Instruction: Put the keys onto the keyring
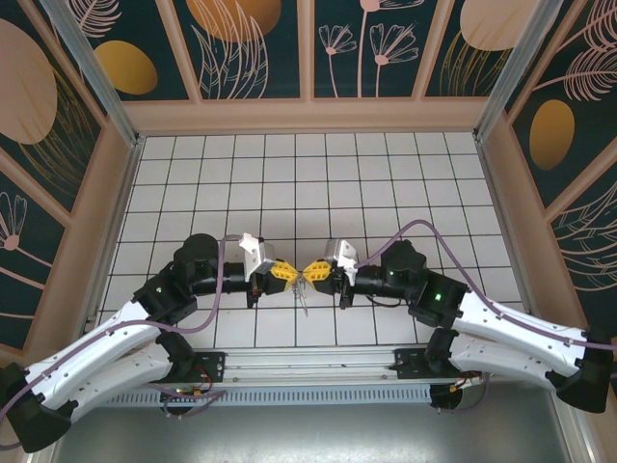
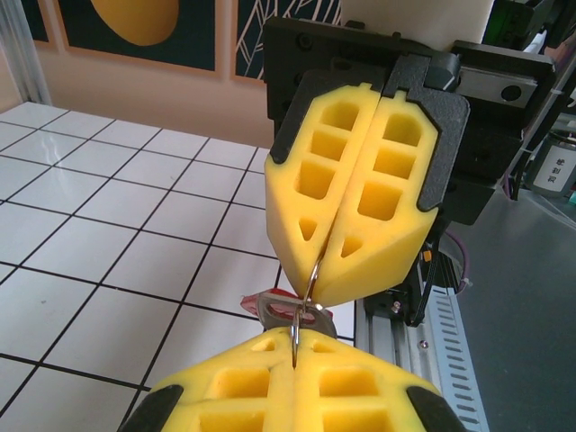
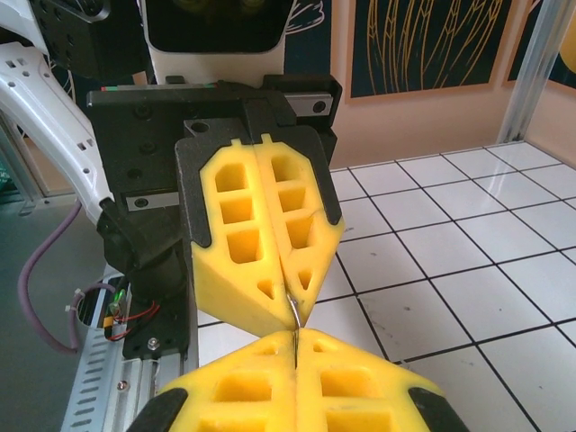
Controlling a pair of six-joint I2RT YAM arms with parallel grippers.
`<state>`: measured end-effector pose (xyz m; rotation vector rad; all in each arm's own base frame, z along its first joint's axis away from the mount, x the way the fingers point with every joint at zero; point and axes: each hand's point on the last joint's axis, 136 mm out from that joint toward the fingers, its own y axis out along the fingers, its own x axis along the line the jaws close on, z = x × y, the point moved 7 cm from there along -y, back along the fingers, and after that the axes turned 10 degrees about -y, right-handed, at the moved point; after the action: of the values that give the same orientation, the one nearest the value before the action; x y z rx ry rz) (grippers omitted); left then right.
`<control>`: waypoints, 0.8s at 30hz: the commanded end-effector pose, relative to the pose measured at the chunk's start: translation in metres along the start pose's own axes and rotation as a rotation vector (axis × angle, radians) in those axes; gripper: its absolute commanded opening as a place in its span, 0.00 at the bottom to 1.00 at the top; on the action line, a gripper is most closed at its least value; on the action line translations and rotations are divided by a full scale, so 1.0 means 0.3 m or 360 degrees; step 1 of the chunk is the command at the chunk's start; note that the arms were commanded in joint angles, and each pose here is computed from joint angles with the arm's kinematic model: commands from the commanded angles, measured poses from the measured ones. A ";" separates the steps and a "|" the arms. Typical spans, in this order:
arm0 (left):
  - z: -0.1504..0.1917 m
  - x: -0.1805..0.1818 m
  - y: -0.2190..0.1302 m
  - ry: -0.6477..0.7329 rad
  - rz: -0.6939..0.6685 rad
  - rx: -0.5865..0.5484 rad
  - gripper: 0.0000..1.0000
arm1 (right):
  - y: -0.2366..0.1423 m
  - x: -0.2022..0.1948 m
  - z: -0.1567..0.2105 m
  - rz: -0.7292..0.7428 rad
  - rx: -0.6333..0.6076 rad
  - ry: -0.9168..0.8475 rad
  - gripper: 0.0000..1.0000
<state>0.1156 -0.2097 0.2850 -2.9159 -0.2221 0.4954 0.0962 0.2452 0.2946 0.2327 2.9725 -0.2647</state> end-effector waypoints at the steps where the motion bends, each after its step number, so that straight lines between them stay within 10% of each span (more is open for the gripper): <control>1: -0.045 -0.021 -0.009 0.0081 0.0040 -0.0085 0.00 | 0.007 -0.014 -0.009 0.0043 -0.0037 0.0015 0.00; 24: -0.047 -0.021 -0.011 0.0087 0.0032 -0.0088 0.00 | -0.004 -0.020 -0.007 0.0088 -0.0053 0.0034 0.00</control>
<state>0.1156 -0.2098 0.2851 -2.9162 -0.2221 0.4951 0.0984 0.2424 0.2911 0.2859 2.9818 -0.2640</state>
